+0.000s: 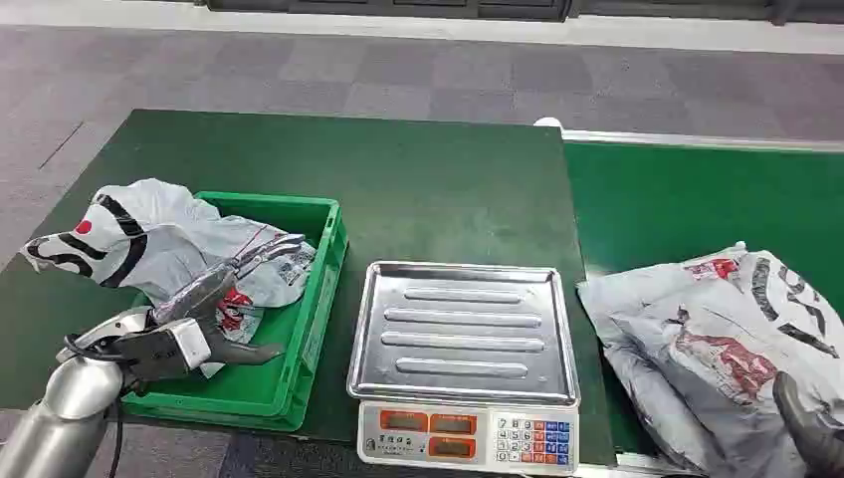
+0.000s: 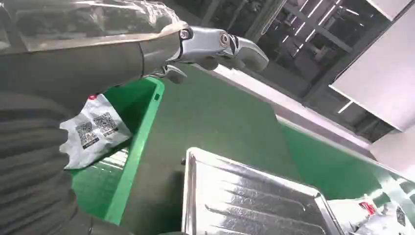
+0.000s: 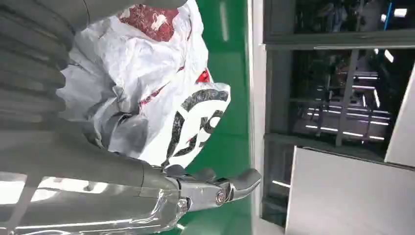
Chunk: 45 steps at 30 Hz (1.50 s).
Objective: Moved the parcel from conveyor to table for the left to box.
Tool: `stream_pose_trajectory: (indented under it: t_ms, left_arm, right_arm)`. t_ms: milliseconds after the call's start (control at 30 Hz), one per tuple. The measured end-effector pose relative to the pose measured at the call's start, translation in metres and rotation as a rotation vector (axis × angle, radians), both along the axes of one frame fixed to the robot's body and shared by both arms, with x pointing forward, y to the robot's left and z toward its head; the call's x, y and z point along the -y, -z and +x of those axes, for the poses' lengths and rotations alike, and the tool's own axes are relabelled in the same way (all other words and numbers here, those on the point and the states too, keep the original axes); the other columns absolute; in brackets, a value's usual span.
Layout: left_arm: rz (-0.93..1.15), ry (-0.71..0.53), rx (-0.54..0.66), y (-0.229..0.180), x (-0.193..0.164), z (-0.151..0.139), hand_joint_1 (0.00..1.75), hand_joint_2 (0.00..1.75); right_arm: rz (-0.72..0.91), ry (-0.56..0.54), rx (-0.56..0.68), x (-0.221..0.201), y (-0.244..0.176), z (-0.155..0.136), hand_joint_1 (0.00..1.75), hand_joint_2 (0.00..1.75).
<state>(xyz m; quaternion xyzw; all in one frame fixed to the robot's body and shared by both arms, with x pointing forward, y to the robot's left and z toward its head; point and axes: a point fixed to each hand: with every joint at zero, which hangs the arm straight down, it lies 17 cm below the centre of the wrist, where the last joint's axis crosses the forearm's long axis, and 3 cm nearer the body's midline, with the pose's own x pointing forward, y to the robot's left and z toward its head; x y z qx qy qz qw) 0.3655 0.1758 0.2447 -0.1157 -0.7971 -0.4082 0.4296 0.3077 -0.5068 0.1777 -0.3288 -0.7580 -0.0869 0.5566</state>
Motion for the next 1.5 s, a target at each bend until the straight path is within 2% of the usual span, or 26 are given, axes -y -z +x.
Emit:
stream_pose_trajectory:
  t_ms: [267, 567, 1133, 1500]
  left_arm:
    - [-0.003, -0.001, -0.005, 0.000, 0.000, 0.000, 0.00, 1.75]
    - [-0.014, 0.005, -0.031, 0.002, 0.001, -0.003, 0.00, 1.75]
    - [-0.048, 0.090, -0.110, 0.008, 0.001, -0.021, 0.00, 1.75]
    - [-0.040, 0.091, -0.114, 0.010, -0.001, -0.022, 0.00, 1.75]
  right_arm:
    - [0.036, -0.027, -0.047, -0.005, 0.015, -0.003, 0.00, 1.75]
    - [0.093, 0.014, -0.136, 0.006, 0.052, -0.021, 0.00, 1.75]
    - [0.208, 0.037, -0.235, 0.005, 0.113, -0.016, 0.00, 1.75]
    - [0.234, 0.036, -0.254, 0.003, 0.126, -0.015, 0.00, 1.75]
